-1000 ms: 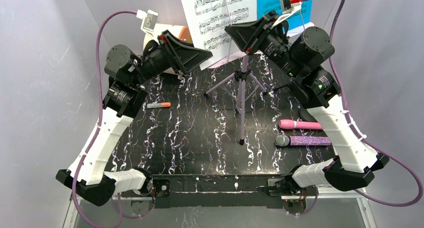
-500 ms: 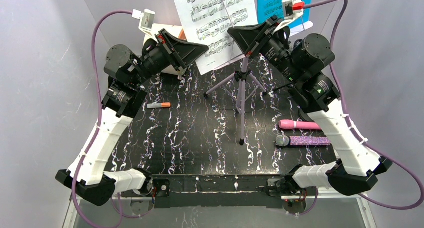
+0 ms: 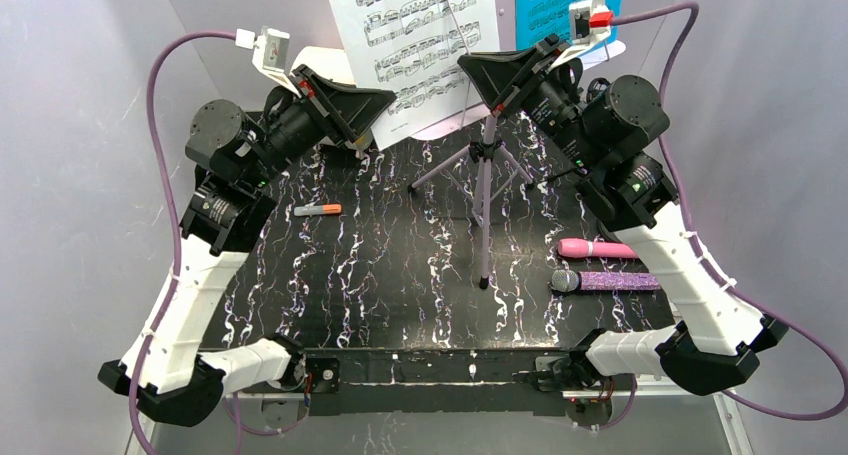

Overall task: Pack up the instrument practice props
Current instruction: Pick up the sheet music from the music stand, then place the sheet music at the center of the board.

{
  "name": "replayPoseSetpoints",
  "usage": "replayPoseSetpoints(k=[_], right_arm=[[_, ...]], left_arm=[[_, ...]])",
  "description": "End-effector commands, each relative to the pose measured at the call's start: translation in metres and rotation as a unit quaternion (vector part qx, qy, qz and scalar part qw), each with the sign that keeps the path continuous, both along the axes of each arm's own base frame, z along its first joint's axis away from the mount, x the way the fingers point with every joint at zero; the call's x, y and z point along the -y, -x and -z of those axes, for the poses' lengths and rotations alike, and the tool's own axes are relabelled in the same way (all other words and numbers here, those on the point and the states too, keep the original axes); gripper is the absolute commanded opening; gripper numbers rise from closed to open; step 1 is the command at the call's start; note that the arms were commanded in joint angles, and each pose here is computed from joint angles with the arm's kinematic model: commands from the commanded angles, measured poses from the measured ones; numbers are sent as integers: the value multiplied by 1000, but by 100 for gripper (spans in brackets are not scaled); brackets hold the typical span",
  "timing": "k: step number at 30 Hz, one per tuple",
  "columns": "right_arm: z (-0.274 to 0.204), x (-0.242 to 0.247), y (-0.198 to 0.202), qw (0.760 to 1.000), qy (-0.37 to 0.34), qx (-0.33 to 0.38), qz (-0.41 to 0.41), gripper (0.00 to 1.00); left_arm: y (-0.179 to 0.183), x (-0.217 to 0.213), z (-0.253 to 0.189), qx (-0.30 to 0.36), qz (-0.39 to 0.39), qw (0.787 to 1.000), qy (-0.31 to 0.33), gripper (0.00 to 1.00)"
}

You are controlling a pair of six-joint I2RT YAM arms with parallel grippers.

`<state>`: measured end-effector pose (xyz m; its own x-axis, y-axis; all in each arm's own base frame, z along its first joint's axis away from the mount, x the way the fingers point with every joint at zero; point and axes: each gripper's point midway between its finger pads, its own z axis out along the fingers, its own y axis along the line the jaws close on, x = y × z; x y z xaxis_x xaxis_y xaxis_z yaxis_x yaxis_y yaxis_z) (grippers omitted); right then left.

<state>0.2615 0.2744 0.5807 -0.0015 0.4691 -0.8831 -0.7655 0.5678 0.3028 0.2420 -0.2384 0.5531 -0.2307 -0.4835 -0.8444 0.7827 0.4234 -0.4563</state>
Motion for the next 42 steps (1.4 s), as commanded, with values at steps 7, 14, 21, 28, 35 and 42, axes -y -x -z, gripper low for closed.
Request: replayPoseSetpoints(k=[7, 14, 21, 28, 35, 42], right_arm=[[-27, 19, 12, 998, -30, 57, 20, 1], [-26, 19, 10, 997, -29, 60, 24, 1], [-23, 17, 4, 998, -25, 56, 30, 1], [-18, 15, 0, 998, -19, 51, 35, 1], [-11, 16, 4, 998, -12, 56, 31, 35], [0, 13, 12, 998, 16, 61, 14, 61]], left_arm=[[6, -41, -5, 28, -104, 993, -47, 0], [9, -71, 1, 34, -174, 982, -70, 0], [21, -97, 4, 38, -220, 971, -89, 0], [33, -130, 15, 32, -278, 953, -116, 0], [28, -148, 61, -12, -321, 934, -154, 0], [1, -159, 122, -63, -373, 905, -195, 0]])
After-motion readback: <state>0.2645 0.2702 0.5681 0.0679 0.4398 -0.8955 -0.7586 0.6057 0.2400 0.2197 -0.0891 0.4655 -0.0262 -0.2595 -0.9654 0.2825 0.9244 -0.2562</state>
